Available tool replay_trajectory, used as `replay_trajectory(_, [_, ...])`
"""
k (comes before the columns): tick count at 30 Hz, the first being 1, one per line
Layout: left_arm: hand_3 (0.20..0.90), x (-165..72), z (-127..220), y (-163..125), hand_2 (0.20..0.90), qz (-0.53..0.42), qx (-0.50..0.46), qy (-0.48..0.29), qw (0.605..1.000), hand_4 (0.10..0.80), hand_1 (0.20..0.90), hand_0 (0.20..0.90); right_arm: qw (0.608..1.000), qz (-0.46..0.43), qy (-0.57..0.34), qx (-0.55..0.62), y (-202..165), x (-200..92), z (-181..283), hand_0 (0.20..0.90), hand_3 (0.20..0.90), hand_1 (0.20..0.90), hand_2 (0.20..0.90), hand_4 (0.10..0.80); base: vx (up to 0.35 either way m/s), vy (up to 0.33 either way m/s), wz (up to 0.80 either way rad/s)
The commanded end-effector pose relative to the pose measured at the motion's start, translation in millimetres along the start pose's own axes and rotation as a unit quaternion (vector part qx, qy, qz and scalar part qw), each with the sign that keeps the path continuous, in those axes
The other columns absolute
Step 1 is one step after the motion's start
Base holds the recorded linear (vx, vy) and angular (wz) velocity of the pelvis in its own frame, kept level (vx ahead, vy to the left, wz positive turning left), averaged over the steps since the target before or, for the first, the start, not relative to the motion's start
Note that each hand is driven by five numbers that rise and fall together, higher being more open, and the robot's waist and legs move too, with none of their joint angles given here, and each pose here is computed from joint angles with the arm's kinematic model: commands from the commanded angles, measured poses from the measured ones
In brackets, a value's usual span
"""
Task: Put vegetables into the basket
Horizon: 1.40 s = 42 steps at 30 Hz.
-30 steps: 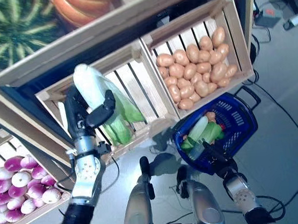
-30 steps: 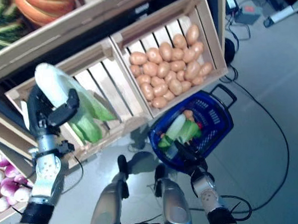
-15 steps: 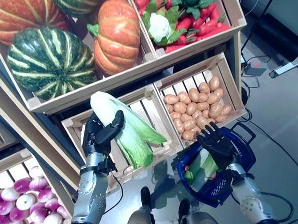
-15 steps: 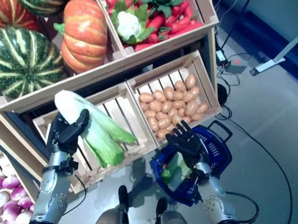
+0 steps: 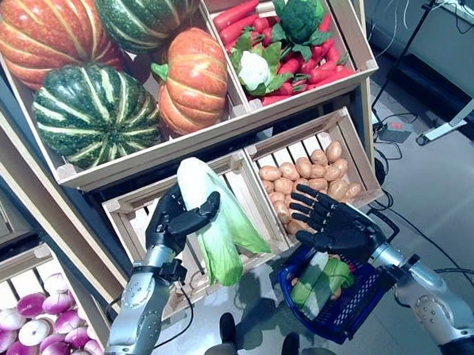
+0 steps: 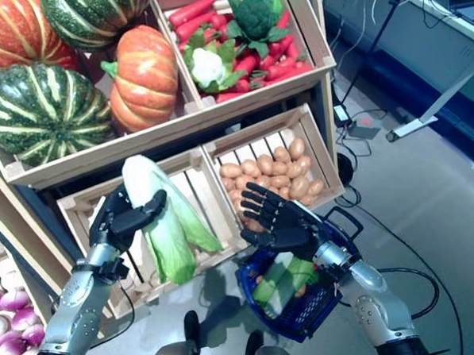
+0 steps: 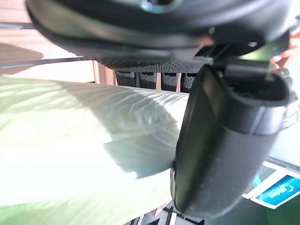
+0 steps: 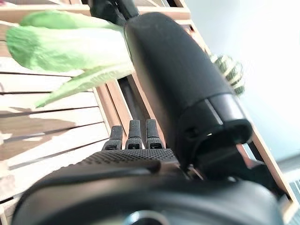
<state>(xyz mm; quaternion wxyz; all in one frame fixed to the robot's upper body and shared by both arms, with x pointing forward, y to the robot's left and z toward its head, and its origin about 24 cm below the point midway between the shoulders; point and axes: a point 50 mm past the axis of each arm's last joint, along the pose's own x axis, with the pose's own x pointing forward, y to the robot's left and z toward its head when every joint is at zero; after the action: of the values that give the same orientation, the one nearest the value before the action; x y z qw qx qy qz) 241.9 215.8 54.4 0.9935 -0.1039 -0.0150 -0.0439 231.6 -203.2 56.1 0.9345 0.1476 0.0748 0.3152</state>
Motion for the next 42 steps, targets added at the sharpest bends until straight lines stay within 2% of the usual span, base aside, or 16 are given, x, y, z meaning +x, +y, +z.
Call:
replay_trajectory(1, [0.3,14.3,43.6,-18.5,0.3,-0.068,0.004,-0.107,0.992,0.4,0.3,0.3,0.993,0.103,-0.045,-0.048,22.6,18.2,31.3,0.9,0.9,0.9,0.9,0.8,0.033,0.003,0.0])
replay_trajectory(11, [0.3,15.5,46.7,-41.1,0.3,-0.132,-0.069,-0.125,0.981,0.4,0.3,0.3,0.99,0.138,0.027,0.006,36.4,29.3,1.2,0.9,0.9,0.9,0.9,0.8,0.012,0.002,0.03])
replay_trajectory(32, [0.3,17.5,42.0,-62.8,0.3,-0.173,-0.171,-0.13,0.961,0.4,0.3,0.3,0.983,0.142,0.078,0.089,54.1,51.0,-29.6,0.9,0.9,0.9,0.9,0.8,-0.001,0.001,0.01])
replay_trajectory(37, [0.3,16.6,39.8,-67.6,0.3,-0.184,-0.17,-0.124,0.96,0.4,0.3,0.3,0.988,0.099,0.077,0.089,49.8,53.4,-31.0,0.9,0.9,0.9,0.9,0.8,-0.002,0.002,0.02])
replay_trajectory(42, [0.3,15.6,40.7,-67.1,0.3,-0.174,-0.164,-0.126,0.963,0.4,0.3,0.3,0.997,-0.006,0.043,0.066,38.1,54.5,-24.6,0.9,0.9,0.9,0.9,0.8,0.0,0.0,0.0])
